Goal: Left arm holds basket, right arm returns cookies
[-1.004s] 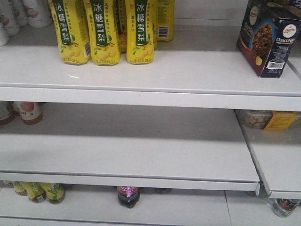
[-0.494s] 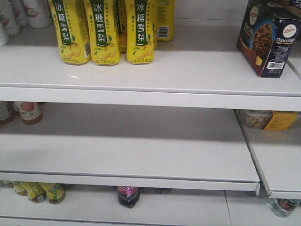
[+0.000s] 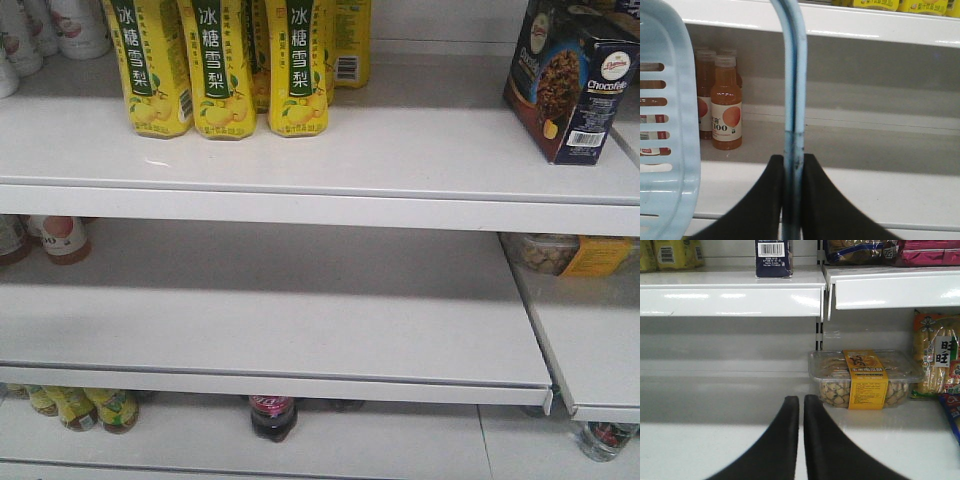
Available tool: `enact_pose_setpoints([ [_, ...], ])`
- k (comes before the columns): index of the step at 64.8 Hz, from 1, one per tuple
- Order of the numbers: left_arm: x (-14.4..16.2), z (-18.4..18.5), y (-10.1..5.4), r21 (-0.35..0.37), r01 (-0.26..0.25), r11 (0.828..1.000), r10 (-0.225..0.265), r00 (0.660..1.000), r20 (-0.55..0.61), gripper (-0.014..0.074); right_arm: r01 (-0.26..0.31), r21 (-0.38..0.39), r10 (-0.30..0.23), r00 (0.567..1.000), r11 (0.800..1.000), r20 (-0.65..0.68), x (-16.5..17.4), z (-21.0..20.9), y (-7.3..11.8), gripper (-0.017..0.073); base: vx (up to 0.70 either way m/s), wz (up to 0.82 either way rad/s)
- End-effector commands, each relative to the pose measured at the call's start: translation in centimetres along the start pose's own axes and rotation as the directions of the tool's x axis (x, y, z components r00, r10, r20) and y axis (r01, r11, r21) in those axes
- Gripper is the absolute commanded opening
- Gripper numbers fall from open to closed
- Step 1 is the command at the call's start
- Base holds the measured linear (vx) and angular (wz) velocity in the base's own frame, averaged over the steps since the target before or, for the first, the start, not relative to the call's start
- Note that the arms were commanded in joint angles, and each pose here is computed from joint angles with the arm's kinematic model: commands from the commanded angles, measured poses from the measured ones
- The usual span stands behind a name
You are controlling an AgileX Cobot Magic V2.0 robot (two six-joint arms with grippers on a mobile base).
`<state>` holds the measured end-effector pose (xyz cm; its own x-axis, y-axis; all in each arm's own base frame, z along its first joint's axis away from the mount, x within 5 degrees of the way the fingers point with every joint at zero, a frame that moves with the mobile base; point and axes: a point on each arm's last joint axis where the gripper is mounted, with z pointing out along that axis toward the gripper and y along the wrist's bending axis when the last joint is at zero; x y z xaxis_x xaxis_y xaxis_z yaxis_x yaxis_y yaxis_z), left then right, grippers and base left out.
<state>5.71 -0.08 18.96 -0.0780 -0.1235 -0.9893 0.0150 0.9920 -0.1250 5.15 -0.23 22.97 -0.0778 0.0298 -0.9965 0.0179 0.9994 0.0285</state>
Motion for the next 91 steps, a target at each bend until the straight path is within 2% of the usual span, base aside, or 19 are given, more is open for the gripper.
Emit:
enact_pose_setpoints([
  [1,-2.0,-0.4,-0.4,0.032,-0.036,0.999,0.031,0.99,0.141,-0.0006,0.008,-0.008,-0.008,0.996,1.0,0.087,-1.4,-0.1,0.1,-0.001,0.0,0.0],
  [43,-2.0,-0.4,-0.4,0.032,-0.036,0.999,0.031,0.99,0.141,-0.0006,0.013,-0.007,-0.012,0.996,1.0,0.088,-1.4,-0.1,0.1,-0.001,0.0,0.0],
  [51,-2.0,-0.4,-0.4,0.032,-0.036,0.999,0.031,0.99,0.141,-0.0006,0.015,-0.016,-0.013,0.996,1.0,0.093,-0.3,0.3,0.2,-0.001,0.0,0.0],
  [62,-2.0,-0.4,-0.4,0.032,-0.036,0.999,0.031,0.99,0.141,-0.0006,0.019,-0.043,-0.013,0.992,0.999,0.128,3.0,1.1,0.3,-0.001,0.0,0.0],
  [91,-2.0,-0.4,-0.4,0.032,-0.036,0.999,0.031,0.99,0.141,-0.0006,0.019,-0.042,-0.012,0.987,0.999,0.158,2.9,0.7,0.3,-0.001,0.0,0.0],
])
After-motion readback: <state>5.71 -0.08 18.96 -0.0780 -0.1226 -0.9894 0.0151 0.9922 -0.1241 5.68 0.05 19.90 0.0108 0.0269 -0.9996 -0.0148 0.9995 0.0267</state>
